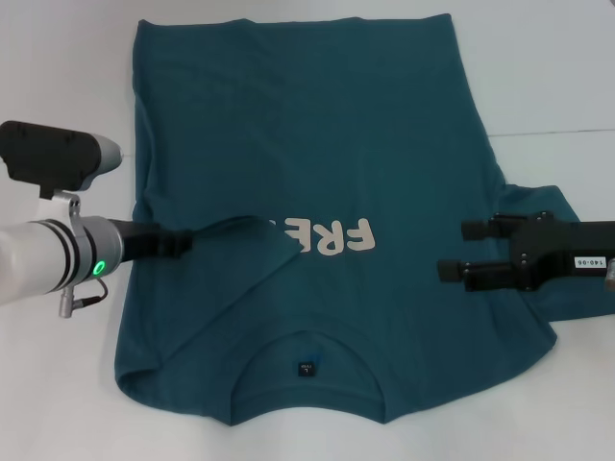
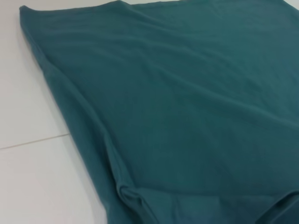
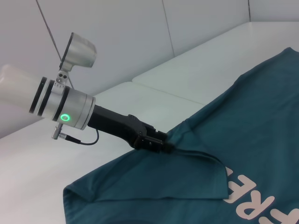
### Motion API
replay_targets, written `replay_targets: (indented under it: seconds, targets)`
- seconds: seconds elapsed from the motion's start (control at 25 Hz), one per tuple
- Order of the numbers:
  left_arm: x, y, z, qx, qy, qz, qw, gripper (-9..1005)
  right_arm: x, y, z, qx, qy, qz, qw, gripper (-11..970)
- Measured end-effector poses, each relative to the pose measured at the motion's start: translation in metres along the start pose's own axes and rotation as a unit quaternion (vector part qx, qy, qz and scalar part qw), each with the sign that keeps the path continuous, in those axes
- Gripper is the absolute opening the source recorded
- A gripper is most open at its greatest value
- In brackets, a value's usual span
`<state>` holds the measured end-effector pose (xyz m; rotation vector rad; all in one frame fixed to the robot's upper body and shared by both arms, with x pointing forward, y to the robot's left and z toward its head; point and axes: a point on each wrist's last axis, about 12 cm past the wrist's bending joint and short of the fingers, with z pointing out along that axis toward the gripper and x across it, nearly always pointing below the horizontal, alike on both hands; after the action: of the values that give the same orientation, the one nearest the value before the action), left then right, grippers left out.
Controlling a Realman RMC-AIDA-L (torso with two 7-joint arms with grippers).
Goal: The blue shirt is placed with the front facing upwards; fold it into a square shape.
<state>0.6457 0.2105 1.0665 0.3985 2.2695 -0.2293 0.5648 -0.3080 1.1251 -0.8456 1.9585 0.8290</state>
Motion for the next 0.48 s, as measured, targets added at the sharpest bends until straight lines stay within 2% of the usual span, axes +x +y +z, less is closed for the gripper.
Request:
replay_targets:
  seconds: [0.04,0.24,0.48]
  targets:
    - [0.0004,0.0004,-0.0001,-0.001,0.0,0.0,1.0,456,-0.0001,-0.0001,0.0,0.0,0.0,0.0,1.0,916]
    - [0.0003,0.0021,-0.0002,-0.006,-0.002,0.007,1.0,475,-0.0003,-0.0011,0.0007,0.003,0.001,-0.001,1.0,916]
    - [-0.003,-0.002,0.0036,-0.013,0.001,0.03,0.999,465,-0.0023,-0.0016,0.0026,0.004,0.001,-0.004,1.0,916]
